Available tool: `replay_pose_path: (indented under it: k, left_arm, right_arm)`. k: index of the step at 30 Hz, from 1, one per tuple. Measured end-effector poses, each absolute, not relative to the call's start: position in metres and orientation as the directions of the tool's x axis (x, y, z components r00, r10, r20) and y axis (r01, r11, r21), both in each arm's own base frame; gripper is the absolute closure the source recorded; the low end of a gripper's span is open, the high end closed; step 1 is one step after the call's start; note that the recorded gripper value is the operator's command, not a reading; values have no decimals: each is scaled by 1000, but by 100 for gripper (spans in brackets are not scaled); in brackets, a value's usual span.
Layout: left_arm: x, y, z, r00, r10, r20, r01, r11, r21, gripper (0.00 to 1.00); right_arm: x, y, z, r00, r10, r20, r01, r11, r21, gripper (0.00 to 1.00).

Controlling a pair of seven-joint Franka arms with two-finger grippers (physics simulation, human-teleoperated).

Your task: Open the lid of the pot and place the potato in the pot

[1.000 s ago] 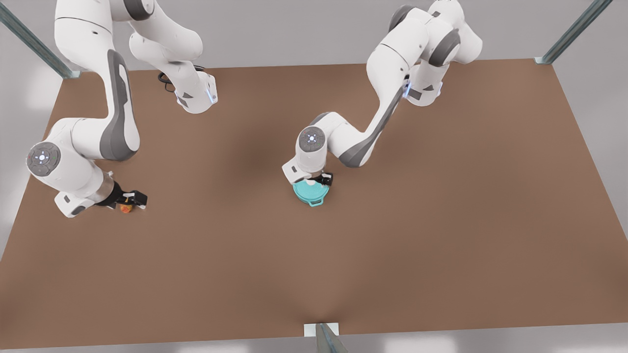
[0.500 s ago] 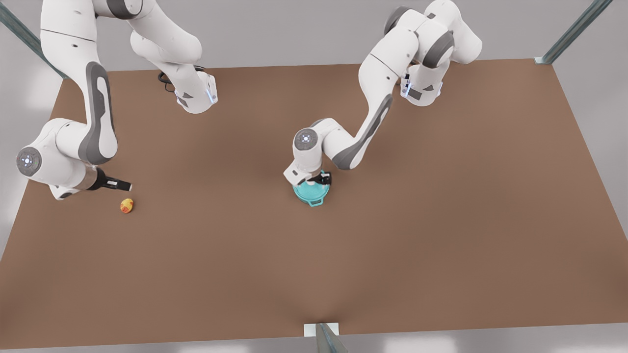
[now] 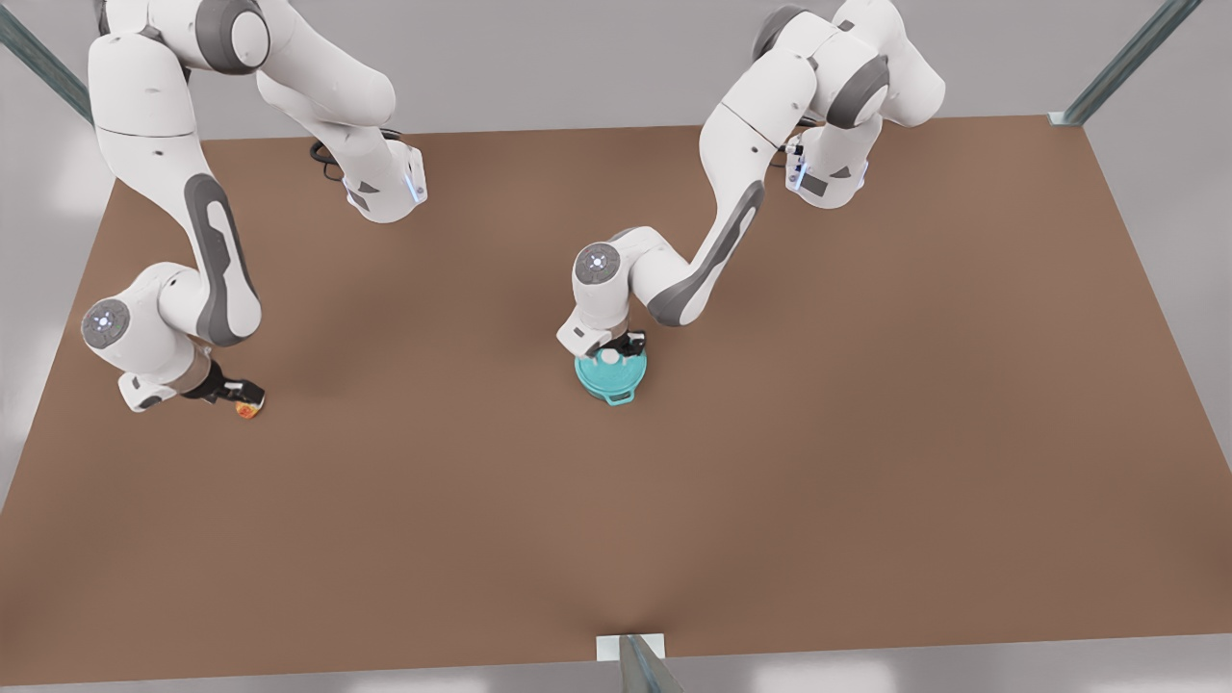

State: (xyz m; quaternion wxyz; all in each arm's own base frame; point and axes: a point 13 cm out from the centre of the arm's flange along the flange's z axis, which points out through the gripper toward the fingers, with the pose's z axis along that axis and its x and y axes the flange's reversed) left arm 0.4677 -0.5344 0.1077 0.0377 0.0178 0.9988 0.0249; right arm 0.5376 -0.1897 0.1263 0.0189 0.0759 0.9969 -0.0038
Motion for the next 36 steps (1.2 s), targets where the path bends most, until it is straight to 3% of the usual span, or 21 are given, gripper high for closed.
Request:
replay_pose_path:
  k: [5, 6, 8, 10, 14, 15, 16, 20, 22, 23, 24, 25, 27, 29, 36]
  left_arm:
    - [494, -540, 145, -995, -17, -101, -20, 999, 27, 66]
    - [510, -532, 155, -993, -46, -106, -48, 999, 22, 66]
    - [575, -470, 167, -980, -166, -106, -169, 985, 22, 66]
    - [637, -371, 138, -952, -297, -79, -302, 952, 53, 66]
    - [668, -303, 60, -938, -340, -59, -345, 935, 87, 66]
    - [670, -302, 52, -941, -333, -63, -338, 938, 83, 61]
    - [674, -303, 51, -943, -325, -70, -330, 941, 74, 0]
    - [711, -257, 115, -943, -321, -93, -326, 944, 52, 0]
    - [734, -167, 212, -898, -437, -57, -436, 899, -31, 0]
    - [717, -124, 277, -882, -470, -47, -467, 883, -52, 0]
    - [668, -80, 319, -869, -495, -18, -494, 868, -52, 0]
    - [641, -51, 344, -862, -507, -3, -506, 860, -63, 0]
    - [637, -21, 395, -872, -490, -13, -488, 869, -80, 0]
    - [628, -27, 387, -901, -432, 48, -434, 899, -59, 0]
    - [618, -44, 376, -956, -271, 112, -282, 955, -96, 0]
  right_arm:
    - [540, -208, 103, -990, 124, -64, 126, 992, -20, 0]
    - [540, -209, 99, -991, 117, -68, 118, 993, -23, 0]
    - [542, -211, 95, -992, 101, -76, 103, 994, -27, 0]
    - [542, -211, 94, -993, 87, -84, 90, 995, -31, 0]
    - [538, -210, 82, -995, 62, -74, 65, 997, -32, 0]
    - [535, -209, 77, -996, 57, -67, 59, 998, -31, 0]
    - [532, -208, 74, -997, 52, -61, 53, 998, -29, 0]
    - [520, -214, 62, -998, 48, -42, 49, 998, -25, 0]
    - [515, -219, 58, -998, 48, -35, 48, 999, -24, 0]
    - [514, -221, 56, -998, 46, -33, 47, 999, -23, 0]
    - [512, -222, 54, -999, 45, -29, 45, 999, -22, 0]
    - [510, -222, 51, -999, 42, -24, 42, 999, -21, 1]
    - [507, -221, 46, -999, 34, -15, 35, 999, -19, 4]
    - [504, -220, 41, -1000, 27, -6, 27, 999, -16, 7]
    - [500, -219, 34, -1000, 7, 6, 7, 1000, -12, 38]
